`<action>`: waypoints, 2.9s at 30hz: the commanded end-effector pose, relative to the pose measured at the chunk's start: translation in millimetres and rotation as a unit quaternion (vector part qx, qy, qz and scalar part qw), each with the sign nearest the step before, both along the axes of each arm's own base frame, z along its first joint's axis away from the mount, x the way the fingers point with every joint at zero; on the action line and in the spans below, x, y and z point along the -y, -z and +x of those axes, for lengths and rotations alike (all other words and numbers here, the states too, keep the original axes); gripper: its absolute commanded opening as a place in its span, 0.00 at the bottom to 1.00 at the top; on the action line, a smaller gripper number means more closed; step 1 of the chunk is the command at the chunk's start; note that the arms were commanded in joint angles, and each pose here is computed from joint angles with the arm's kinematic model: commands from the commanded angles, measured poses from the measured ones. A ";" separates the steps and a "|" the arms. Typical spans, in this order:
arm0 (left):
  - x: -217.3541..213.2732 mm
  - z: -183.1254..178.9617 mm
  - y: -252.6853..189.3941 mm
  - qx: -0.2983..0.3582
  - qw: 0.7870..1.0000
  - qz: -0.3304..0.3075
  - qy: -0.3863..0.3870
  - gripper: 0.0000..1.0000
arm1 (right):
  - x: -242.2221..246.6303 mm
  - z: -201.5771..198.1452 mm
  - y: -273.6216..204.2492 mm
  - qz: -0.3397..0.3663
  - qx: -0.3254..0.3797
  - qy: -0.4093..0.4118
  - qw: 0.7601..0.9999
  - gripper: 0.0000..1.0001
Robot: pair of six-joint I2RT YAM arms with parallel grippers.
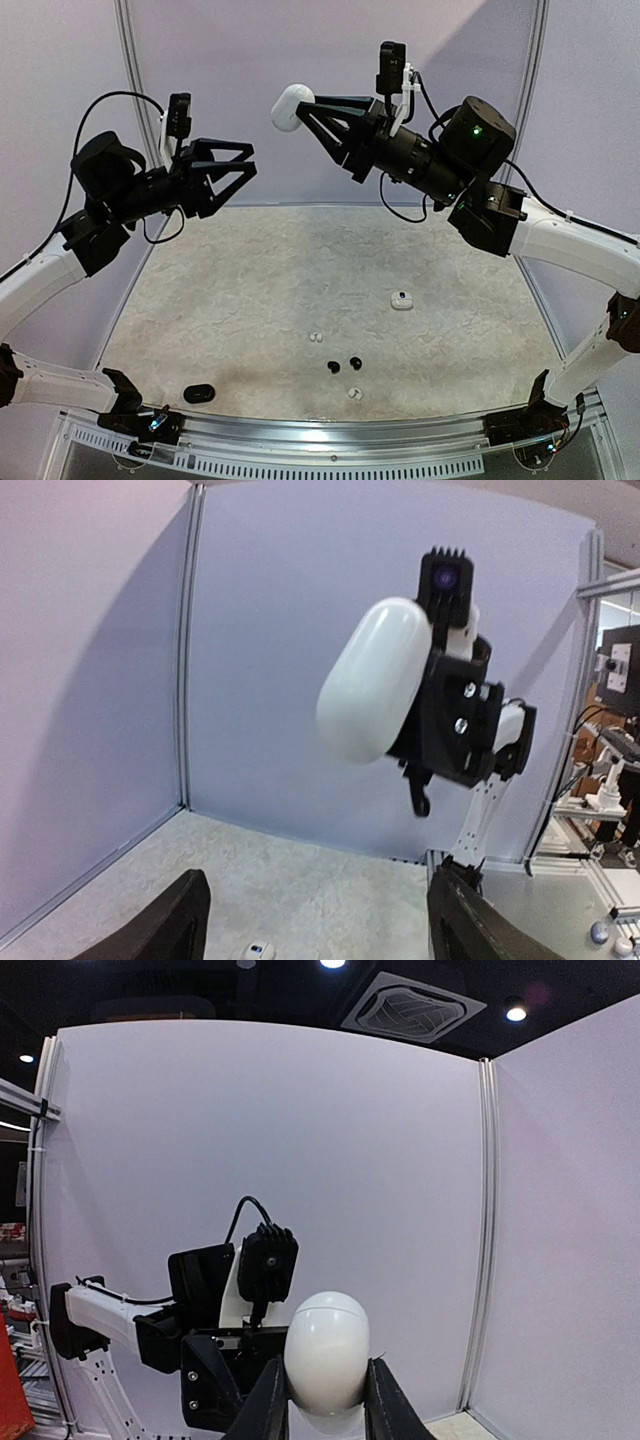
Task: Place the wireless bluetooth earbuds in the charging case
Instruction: Pass from the right arm to the left, then pass from the left arm to the right
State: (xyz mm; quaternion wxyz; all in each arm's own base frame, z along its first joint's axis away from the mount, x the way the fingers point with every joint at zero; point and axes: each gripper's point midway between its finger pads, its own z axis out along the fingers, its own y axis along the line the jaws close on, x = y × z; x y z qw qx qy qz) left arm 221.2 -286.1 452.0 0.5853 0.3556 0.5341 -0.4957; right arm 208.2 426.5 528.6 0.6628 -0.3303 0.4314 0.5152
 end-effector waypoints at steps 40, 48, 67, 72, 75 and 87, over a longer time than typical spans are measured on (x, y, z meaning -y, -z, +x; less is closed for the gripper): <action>13.6 -21.6 -38.8 0.033 0.998 -0.025 0.038 0.00 | -35.4 5.8 65.1 -0.049 -0.063 -0.095 0.992 0.37; 11.2 -16.1 -3.3 0.037 0.998 0.035 0.022 0.00 | -31.6 -1.9 64.3 -0.094 -0.053 -0.095 0.990 0.65; 0.4 -17.9 50.5 0.111 0.975 0.191 0.007 0.00 | -30.7 -3.9 116.6 -0.317 -0.051 -0.073 0.944 0.82; 0.0 -17.4 53.2 0.113 0.973 0.201 0.007 0.00 | -41.5 -11.4 130.7 -0.342 -0.047 -0.100 0.933 0.61; 0.1 -16.5 54.3 0.112 0.973 0.202 0.006 0.00 | -42.2 -12.5 134.2 -0.347 -0.048 -0.103 0.931 0.54; -2.0 -21.4 69.3 0.113 0.966 0.232 0.019 0.00 | -42.3 -9.8 128.0 -0.337 -0.043 -0.095 0.936 0.40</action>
